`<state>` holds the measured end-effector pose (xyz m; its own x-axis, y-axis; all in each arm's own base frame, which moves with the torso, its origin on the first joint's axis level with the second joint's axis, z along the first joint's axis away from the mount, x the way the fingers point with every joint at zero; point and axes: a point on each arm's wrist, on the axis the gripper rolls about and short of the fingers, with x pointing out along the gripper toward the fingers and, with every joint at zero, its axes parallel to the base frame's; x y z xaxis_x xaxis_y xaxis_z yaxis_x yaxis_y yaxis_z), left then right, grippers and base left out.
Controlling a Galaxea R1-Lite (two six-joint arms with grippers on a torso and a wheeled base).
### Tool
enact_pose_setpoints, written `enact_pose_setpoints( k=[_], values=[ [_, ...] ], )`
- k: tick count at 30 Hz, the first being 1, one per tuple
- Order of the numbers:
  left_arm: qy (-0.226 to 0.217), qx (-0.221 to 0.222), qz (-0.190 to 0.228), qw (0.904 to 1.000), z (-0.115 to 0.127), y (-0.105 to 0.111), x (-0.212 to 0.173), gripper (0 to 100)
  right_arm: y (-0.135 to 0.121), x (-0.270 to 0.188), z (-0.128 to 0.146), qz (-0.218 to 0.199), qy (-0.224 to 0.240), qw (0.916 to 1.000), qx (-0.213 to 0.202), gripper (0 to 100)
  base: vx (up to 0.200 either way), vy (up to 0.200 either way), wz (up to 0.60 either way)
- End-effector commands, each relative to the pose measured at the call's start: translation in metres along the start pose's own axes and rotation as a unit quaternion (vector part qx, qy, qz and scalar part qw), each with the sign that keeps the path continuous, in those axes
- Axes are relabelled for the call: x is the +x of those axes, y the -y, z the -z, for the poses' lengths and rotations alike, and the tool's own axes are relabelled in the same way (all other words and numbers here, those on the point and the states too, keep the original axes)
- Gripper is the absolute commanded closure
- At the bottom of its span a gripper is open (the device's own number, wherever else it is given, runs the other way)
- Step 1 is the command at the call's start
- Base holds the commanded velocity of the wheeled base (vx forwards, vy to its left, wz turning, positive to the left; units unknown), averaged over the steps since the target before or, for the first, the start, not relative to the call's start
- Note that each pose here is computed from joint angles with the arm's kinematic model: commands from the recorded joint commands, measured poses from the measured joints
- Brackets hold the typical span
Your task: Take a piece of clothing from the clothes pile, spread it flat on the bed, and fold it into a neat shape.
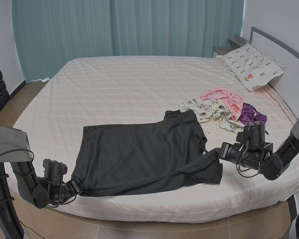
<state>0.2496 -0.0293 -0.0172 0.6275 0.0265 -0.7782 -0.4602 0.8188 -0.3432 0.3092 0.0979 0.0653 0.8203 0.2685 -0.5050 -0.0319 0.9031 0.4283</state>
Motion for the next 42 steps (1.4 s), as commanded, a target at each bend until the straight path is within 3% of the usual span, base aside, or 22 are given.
enact_pose_setpoints(
  k=[1, 12, 20, 25, 35, 42],
  values=[
    [0.030, -0.057, 0.060, 0.9961, -0.047, 0.034, -0.018, 100, 0.005, 0.002, -0.001, 0.000, -0.004, 1.0000, 0.004, 100, 0.000, 0.000, 0.00],
    [-0.040, -0.047, 0.015, 0.9980, -0.039, 0.028, -0.034, 100, 0.007, -0.002, -0.004, -0.018, -0.005, 0.9998, 0.009, 100, 0.000, 0.000, 0.00],
    [-0.122, 0.004, -0.051, 0.9913, -0.024, 0.020, -0.042, 100, 0.009, -0.002, -0.004, -0.016, -0.005, 0.9998, 0.010, 100, 0.000, 0.000, 0.00],
    [-0.127, 0.008, -0.056, 0.9903, -0.023, 0.020, -0.033, 100, 0.010, -0.003, -0.003, -0.014, -0.008, 0.9998, 0.010, 100, 0.000, 0.000, 0.00],
    [-0.063, -0.068, -0.023, 0.9954, -0.065, 0.038, -0.027, 100, 0.007, 0.004, -0.019, -0.031, 0.031, 0.9988, 0.019, 100, 0.000, 0.000, 0.00],
    [-0.050, -0.080, -0.026, 0.9952, -0.075, 0.040, -0.007, 100, 0.005, 0.024, -0.028, -0.039, 0.047, 0.9980, 0.018, 100, 0.000, 0.000, 0.00]
  ],
)
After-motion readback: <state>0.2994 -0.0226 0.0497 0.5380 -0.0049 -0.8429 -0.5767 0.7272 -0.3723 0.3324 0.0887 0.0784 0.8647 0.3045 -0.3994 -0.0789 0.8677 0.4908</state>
